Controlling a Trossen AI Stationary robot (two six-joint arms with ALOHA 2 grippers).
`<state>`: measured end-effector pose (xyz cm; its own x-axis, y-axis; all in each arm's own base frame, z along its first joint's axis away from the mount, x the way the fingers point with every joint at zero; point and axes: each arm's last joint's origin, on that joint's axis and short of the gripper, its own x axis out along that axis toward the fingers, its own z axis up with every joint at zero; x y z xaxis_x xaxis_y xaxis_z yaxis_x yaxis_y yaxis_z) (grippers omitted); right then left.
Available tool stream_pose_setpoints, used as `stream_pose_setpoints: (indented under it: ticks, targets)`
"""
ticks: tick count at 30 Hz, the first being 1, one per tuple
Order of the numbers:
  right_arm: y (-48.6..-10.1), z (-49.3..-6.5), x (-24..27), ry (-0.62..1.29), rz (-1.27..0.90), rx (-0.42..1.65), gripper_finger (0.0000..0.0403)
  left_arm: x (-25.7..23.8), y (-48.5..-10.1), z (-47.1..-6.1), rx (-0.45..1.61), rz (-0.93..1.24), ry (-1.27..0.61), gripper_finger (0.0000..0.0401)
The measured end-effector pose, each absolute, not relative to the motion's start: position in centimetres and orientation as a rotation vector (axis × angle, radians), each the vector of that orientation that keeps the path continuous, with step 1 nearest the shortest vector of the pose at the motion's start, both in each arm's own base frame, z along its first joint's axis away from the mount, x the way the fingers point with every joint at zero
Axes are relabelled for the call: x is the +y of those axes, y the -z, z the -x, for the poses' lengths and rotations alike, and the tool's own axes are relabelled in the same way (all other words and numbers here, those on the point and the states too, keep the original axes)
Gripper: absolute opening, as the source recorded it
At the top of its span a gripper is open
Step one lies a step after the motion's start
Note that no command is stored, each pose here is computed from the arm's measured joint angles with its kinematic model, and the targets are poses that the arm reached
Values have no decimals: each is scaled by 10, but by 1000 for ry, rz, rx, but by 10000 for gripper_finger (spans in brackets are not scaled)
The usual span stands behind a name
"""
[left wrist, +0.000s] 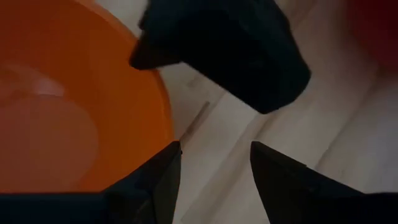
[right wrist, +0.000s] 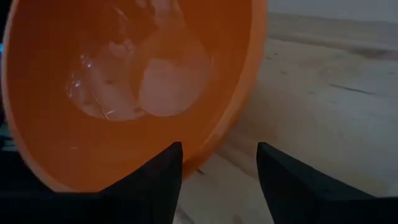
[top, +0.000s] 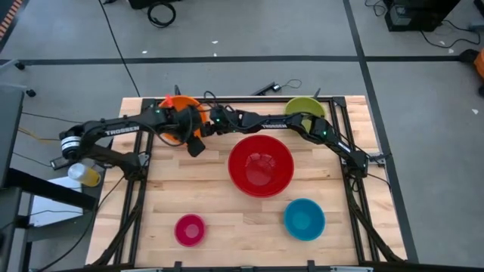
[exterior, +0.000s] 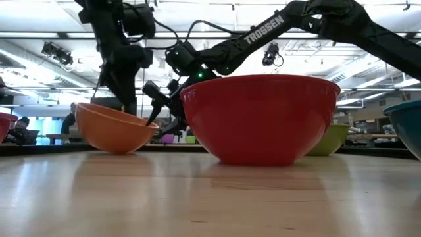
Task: Nest bowls inside each other
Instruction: Stack the orange bowl into the red bowl
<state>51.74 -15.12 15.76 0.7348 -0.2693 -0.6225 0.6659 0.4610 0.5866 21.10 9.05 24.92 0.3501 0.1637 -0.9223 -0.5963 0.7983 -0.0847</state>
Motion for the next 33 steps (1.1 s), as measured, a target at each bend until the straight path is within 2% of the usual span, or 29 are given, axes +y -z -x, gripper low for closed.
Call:
stream_pose_setpoints:
  ticks: [11,17,26,33]
  targets:
    - [-157,-514,-159,627,-923,486,193,83,-246,-216,1128,469,-496,194]
    - [-158,-514,-160,632,-916,483,134,76,-246,-218,1131,478,-473,194]
    - [-158,-513,-160,622,-870,505,18,69,-247,-220,1128,489,-463,194]
    - [-156,-512,-159,621,-838,540,8,66,-257,-213,1074,504,-454,194]
